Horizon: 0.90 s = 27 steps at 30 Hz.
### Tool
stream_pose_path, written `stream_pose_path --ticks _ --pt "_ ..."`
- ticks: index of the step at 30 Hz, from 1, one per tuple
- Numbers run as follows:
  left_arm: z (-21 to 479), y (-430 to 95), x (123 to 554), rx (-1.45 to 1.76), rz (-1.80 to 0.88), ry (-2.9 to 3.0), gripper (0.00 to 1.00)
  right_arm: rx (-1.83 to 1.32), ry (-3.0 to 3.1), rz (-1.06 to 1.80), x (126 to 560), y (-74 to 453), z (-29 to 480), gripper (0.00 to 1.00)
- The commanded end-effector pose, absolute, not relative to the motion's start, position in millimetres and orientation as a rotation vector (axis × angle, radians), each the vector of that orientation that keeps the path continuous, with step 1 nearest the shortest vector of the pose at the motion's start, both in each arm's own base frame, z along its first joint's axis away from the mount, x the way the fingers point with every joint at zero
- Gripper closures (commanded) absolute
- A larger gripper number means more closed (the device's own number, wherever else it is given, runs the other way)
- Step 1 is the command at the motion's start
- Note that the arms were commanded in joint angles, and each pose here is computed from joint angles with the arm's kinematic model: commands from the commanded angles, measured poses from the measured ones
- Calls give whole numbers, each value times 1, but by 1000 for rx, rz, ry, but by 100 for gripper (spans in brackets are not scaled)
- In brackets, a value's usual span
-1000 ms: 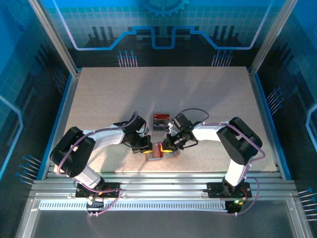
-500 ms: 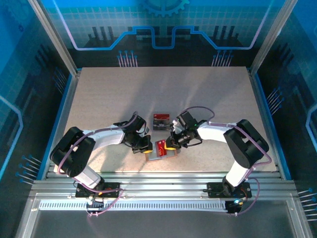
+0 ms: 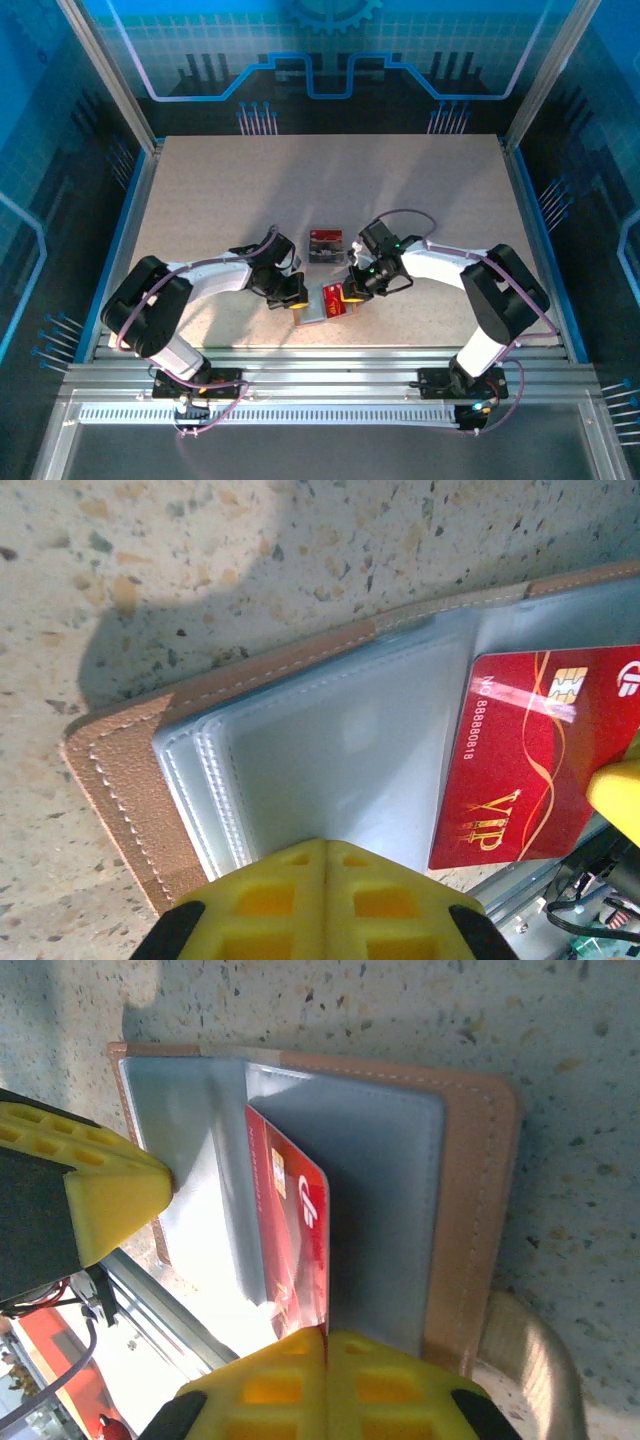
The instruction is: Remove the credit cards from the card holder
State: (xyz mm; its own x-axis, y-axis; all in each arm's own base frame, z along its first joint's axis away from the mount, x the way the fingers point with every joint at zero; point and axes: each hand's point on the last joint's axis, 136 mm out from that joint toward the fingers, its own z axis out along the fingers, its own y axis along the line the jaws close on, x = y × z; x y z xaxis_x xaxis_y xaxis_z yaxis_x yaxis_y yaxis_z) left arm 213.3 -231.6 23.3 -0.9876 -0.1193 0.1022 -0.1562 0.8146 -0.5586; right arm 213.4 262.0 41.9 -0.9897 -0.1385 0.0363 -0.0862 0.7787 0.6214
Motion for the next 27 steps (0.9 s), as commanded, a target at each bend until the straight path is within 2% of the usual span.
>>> stream_pose_path --ticks 1,9,17,27 --pt "16 -222 201 236 810 -2922 100 200 -2922 -979 220 258 53 94" --pt "17 -222 201 238 812 -2923 100 212 -2925 -996 222 265 59 93" --pt "17 -222 201 239 813 -2923 100 225 -2912 -990 217 277 55 87" --pt "17 -222 201 237 813 -2921 100 206 -2932 -960 213 276 55 86"
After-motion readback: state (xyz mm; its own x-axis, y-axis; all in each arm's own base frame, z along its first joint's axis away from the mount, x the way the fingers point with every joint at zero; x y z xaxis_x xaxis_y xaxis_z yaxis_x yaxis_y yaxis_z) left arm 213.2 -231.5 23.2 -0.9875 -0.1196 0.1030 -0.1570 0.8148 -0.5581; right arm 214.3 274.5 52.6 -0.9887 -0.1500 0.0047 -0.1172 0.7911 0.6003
